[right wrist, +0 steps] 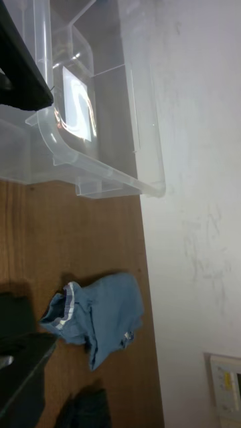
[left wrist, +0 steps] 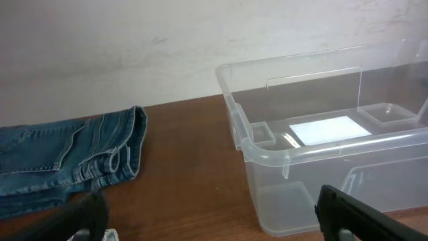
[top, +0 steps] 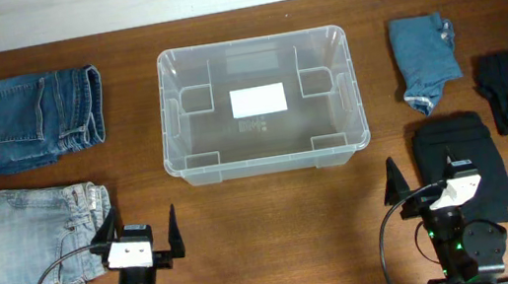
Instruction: Pack container
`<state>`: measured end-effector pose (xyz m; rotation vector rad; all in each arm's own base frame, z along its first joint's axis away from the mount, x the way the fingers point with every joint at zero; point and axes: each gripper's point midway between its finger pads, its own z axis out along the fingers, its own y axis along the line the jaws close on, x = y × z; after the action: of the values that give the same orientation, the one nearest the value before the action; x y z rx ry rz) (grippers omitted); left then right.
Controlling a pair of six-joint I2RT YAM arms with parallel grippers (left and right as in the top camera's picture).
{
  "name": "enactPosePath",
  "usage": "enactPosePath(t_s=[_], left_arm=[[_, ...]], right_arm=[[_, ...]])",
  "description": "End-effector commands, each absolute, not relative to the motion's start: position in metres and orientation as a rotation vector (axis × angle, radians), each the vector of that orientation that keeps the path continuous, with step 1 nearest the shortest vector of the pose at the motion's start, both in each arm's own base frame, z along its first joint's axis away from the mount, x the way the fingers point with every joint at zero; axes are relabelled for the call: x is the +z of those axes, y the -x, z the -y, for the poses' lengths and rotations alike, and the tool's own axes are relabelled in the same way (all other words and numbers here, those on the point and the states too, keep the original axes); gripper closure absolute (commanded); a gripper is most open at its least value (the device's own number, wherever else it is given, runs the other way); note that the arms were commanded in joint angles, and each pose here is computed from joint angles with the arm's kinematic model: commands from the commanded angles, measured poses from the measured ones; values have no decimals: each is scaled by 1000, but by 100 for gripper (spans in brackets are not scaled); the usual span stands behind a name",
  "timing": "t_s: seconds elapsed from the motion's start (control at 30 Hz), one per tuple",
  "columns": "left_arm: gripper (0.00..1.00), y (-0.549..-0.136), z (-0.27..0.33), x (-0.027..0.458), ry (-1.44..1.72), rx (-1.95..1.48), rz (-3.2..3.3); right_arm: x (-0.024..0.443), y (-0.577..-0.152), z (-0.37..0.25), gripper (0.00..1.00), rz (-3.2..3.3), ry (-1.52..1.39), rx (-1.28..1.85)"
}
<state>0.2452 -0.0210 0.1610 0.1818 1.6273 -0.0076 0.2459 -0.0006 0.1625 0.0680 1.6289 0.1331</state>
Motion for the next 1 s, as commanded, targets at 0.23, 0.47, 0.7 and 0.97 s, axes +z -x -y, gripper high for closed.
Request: enactPosePath(t_s=[0.23,0.47,0.7,0.97], left_arm=[[1,-245,21,159,-196,3,-1626],[1,-245,21,159,-196,3,-1626],[1,-245,21,159,-196,3,-1626],[1,-245,21,159,-196,3,-1626]], right_arm=[[268,-222,-41,2,-1201,207,232],[359,-224,-4,1,-1266,149,-96],[362,-321,57,1,-1870,13,-153],[274,-431,109,2,-2438,-139,188]])
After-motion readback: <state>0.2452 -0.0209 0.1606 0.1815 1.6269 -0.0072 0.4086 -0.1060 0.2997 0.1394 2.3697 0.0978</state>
